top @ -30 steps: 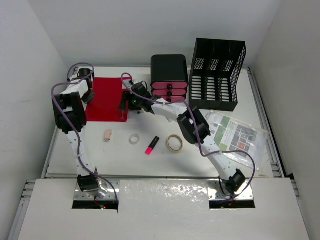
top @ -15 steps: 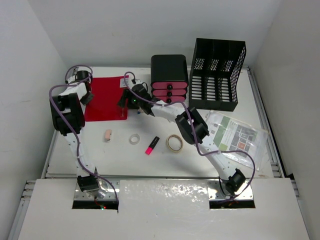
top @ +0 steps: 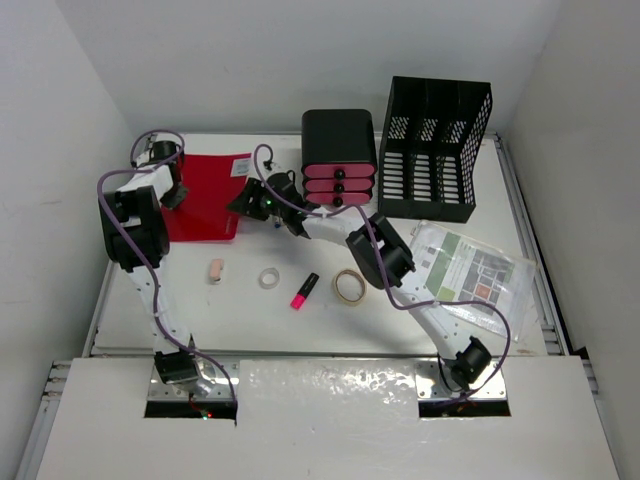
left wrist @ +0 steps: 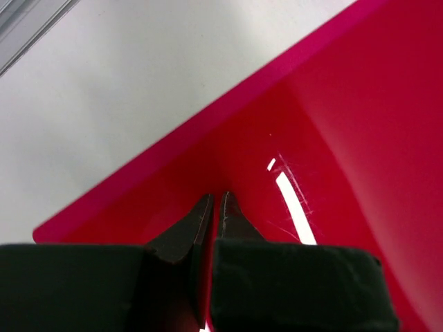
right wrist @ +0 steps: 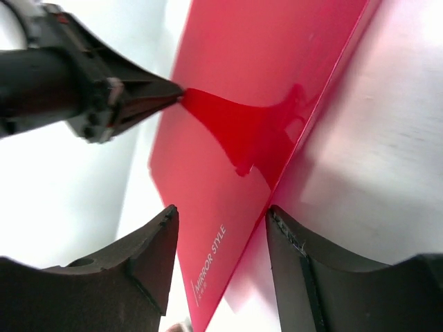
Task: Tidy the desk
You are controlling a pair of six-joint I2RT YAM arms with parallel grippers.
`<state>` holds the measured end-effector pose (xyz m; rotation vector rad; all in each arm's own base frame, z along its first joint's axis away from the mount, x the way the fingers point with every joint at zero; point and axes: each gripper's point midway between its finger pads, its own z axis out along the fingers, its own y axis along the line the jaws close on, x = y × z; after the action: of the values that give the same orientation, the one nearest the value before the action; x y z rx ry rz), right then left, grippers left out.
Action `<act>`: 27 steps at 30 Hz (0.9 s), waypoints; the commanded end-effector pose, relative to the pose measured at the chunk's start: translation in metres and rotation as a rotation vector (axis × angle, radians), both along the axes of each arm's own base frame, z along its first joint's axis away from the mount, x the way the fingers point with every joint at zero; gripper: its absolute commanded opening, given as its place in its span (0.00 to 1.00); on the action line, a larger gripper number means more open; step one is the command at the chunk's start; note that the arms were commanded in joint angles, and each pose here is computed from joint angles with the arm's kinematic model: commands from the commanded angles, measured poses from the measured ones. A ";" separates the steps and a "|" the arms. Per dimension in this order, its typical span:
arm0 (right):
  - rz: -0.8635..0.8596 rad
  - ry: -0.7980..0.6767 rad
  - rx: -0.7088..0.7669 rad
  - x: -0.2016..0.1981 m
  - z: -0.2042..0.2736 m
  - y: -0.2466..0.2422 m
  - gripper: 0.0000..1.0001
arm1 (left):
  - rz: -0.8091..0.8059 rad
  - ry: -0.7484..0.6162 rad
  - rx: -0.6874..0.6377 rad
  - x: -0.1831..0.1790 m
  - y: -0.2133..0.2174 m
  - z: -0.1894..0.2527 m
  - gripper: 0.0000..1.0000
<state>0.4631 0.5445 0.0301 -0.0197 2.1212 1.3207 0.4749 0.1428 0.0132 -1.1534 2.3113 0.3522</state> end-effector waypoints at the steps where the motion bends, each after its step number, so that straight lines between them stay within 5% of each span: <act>1: 0.056 -0.060 0.170 -0.010 0.044 0.023 0.52 | -0.018 -0.004 -0.031 -0.004 -0.011 0.009 0.00; 5: 0.033 -0.055 0.200 -0.006 0.044 0.023 0.51 | -0.017 -0.002 -0.025 -0.006 -0.010 0.010 0.00; 13: 0.011 -0.017 0.164 -0.004 0.024 0.028 0.25 | -0.019 -0.013 -0.036 -0.003 -0.011 0.011 0.00; 17: 0.003 -0.003 0.139 -0.006 0.012 0.029 0.23 | -0.020 -0.017 -0.044 -0.003 -0.013 0.012 0.00; 18: 0.001 0.009 0.141 -0.007 0.008 0.031 0.19 | -0.021 -0.019 -0.045 -0.003 -0.013 0.013 0.00; 19: -0.003 0.011 0.142 -0.006 0.008 0.031 0.00 | -0.025 -0.022 -0.050 -0.002 -0.014 0.013 0.00; 27: 0.016 -0.071 -0.010 -0.009 0.017 0.018 0.00 | -0.011 -0.075 -0.011 0.011 -0.004 0.043 0.00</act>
<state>0.4580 0.5563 -0.0008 0.0458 2.1428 1.3508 0.4731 0.1385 0.0146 -1.1518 2.3288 0.3277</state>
